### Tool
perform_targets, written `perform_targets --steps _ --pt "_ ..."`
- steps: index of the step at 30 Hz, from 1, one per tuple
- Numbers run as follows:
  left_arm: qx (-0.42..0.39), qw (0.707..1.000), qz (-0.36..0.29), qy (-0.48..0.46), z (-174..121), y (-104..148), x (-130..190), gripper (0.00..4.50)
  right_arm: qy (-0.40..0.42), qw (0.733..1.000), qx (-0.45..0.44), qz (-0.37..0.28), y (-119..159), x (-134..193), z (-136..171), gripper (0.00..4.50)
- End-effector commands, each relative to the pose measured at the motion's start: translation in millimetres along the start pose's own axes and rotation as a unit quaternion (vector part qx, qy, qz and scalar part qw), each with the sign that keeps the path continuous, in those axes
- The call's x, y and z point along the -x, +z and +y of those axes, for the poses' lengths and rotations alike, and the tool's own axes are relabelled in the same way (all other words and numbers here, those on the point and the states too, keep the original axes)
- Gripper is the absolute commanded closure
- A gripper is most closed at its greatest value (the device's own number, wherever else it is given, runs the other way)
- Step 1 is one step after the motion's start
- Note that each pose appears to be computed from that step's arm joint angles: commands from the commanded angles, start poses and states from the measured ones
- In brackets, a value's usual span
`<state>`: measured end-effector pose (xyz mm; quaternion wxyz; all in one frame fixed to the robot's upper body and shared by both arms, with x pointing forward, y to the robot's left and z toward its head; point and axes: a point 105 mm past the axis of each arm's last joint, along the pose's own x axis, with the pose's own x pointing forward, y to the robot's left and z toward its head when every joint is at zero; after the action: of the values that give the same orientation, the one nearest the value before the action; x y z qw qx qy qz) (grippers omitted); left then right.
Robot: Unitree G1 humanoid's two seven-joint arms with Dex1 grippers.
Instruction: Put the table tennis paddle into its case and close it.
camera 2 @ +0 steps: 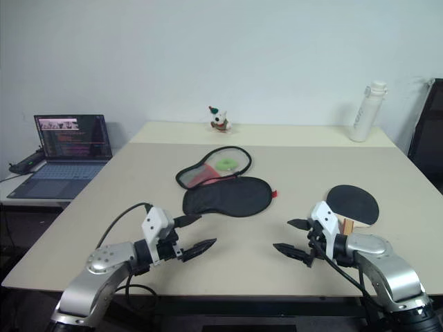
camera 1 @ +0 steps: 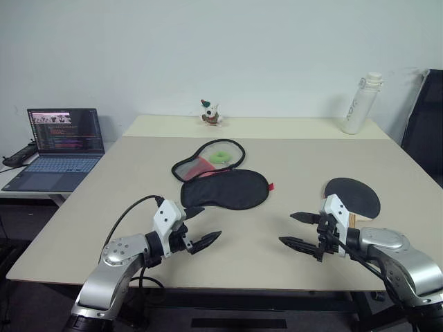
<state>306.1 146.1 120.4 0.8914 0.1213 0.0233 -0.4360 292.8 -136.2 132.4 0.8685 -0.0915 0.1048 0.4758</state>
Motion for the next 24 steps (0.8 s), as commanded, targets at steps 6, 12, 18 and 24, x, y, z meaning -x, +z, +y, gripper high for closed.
perform_targets --steps 6,12,18,24 --pt "-0.037 0.998 -0.036 0.033 31.7 12.4 -10.2 0.03 -0.029 0.999 0.039 -0.007 21.7 12.6 -2.2 0.00" --pt "-0.064 0.997 0.001 0.032 60.7 8.0 -6.2 0.03 -0.021 0.999 0.025 -0.027 46.6 15.0 5.2 0.00" --pt "-0.109 0.992 0.051 0.043 96.2 0.9 2.4 0.03 0.011 0.998 -0.014 -0.056 79.4 -1.2 23.0 0.00" --pt "-0.156 0.982 0.110 -0.003 105.9 -6.9 -16.3 0.03 -0.006 0.998 0.018 -0.059 90.8 0.4 25.3 0.00"
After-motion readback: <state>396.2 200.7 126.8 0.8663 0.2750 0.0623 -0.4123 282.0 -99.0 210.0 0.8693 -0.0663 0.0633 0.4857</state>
